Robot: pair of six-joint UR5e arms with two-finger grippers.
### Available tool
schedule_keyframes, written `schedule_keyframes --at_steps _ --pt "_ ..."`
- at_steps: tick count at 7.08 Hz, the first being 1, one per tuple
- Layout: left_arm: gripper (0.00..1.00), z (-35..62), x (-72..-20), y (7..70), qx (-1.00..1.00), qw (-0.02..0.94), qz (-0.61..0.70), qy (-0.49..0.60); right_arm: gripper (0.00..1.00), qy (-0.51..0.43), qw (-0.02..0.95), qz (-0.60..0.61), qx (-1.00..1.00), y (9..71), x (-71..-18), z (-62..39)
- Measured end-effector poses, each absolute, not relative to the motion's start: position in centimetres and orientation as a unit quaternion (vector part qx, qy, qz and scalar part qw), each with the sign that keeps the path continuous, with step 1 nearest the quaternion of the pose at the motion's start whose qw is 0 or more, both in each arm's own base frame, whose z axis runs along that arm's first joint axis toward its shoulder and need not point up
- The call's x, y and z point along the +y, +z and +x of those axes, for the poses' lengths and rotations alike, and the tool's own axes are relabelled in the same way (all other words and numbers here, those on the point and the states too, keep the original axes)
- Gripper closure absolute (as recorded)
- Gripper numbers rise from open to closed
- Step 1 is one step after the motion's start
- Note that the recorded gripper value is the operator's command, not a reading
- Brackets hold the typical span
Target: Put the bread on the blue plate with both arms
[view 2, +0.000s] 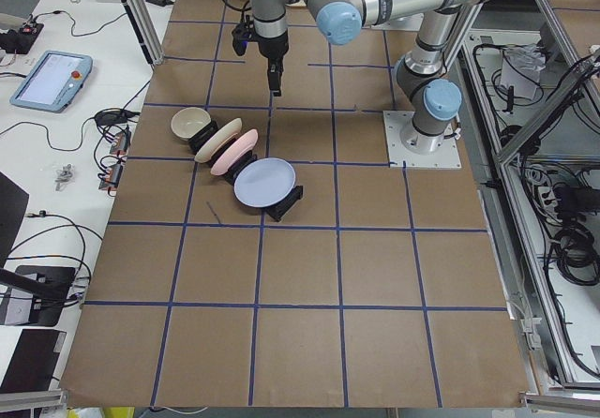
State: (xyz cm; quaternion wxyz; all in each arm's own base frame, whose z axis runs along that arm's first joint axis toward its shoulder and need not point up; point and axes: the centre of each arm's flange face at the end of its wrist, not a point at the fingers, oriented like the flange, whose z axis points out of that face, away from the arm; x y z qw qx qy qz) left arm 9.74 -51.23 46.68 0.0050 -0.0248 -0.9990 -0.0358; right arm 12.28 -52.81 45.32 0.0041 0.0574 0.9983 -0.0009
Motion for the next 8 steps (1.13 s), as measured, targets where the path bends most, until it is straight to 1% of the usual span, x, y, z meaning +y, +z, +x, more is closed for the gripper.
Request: schedule_keyframes --at_steps 2,4,6,8 --pt "0.00 18.6 -51.1 44.5 -0.997 0.024 -0.056 -0.046 0.08 0.005 0.004 0.010 1.000 41.9 -53.8 10.8" --pt "0.00 25.6 -51.2 40.6 -0.994 0.050 -0.080 -0.050 0.07 0.003 0.002 -0.059 0.998 38.5 -53.9 5.5" --pt "0.00 29.8 -52.7 35.1 -0.992 0.073 -0.095 -0.044 0.07 0.020 0.008 -0.067 0.997 35.4 -51.6 -0.1" --pt "0.00 31.6 -54.4 30.0 -0.990 0.086 -0.099 -0.045 0.07 0.025 0.015 -0.085 0.996 29.6 -48.3 -5.1"
